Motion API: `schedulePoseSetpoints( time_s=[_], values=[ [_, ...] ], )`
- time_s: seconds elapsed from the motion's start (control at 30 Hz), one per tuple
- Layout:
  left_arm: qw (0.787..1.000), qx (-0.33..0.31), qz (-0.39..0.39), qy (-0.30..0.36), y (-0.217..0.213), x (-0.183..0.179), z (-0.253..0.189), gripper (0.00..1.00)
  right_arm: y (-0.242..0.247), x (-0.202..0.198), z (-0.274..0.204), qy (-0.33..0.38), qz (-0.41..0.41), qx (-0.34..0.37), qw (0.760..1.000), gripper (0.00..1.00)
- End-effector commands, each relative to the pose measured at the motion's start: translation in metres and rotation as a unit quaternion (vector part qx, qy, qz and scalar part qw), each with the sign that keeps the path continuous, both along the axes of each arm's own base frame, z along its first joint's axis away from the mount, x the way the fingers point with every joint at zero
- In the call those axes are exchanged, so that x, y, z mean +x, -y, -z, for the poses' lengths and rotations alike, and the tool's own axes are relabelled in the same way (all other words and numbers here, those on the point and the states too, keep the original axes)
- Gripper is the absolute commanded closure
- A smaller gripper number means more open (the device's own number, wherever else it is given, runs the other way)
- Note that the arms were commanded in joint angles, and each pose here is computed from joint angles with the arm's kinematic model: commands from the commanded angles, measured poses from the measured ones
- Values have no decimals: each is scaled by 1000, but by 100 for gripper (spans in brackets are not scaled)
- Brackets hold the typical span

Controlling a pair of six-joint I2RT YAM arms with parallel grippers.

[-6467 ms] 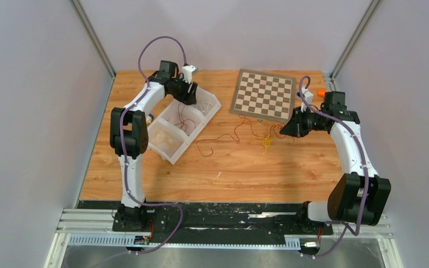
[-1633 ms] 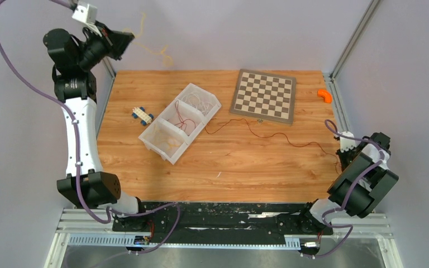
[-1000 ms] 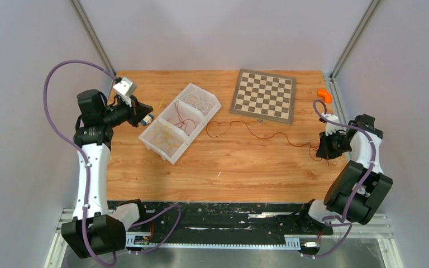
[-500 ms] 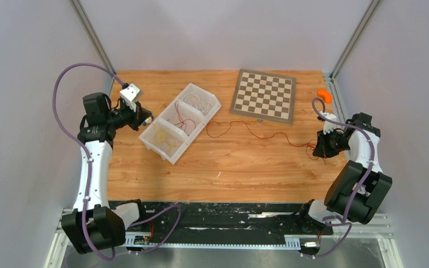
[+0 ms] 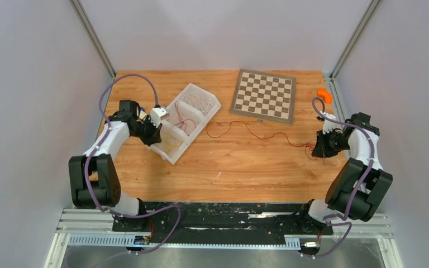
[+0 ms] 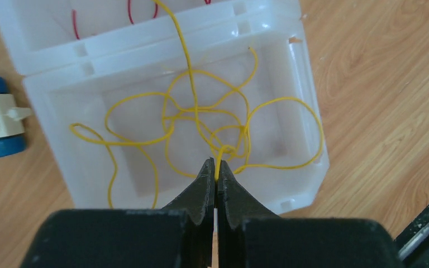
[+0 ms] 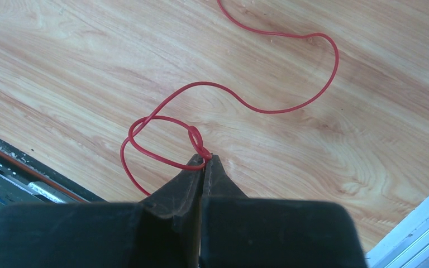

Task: Untangle the cables

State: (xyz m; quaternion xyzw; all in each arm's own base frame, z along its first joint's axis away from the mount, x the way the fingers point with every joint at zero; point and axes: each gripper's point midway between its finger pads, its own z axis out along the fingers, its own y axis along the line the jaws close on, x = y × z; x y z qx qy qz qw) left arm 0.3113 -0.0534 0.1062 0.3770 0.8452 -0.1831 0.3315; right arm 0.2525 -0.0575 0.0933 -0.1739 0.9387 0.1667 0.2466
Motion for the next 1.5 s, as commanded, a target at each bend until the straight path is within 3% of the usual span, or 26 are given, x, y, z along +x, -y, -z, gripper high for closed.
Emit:
schedulePoseSetpoints(
  time_s=[0.0,0.13,0.33,0.4,0.43,0.5,0.57,0.73,0.87,1.03,1.27,1.47],
  values=[
    [996,79,-11,-42,-9,18,28,100,-8,15,-17,22,-3,12,1000,100],
    [992,111,-36,-52,-18,36,42,100,-20,16,-23,25,-12,13,1000,100],
    [986,156,-4,-55,-14,39,52,100,-39,19,-35,40,-29,21,999,100],
    [988,146,3,-56,-10,35,41,90,-45,21,-40,47,-38,26,998,100],
    [989,139,5,-47,-8,34,30,74,-48,22,-43,50,-41,30,997,100],
    [993,116,15,-31,1,30,4,54,-55,23,-51,59,-48,41,996,100],
    [995,95,29,-13,9,25,-24,41,-63,26,-59,68,-57,53,995,100],
    [996,43,77,33,31,14,-86,25,-87,29,-77,86,-83,84,989,100],
    [993,-21,98,70,65,20,-116,22,-108,35,-82,90,-111,93,985,100],
    [986,-85,102,103,145,49,-121,20,-133,53,-87,91,-133,100,982,100],
    [992,-90,86,-7,244,64,-43,20,-141,78,-71,63,-104,95,988,100],
    [999,-45,19,-11,266,90,9,19,-153,92,-48,42,-82,126,988,100]
  ],
)
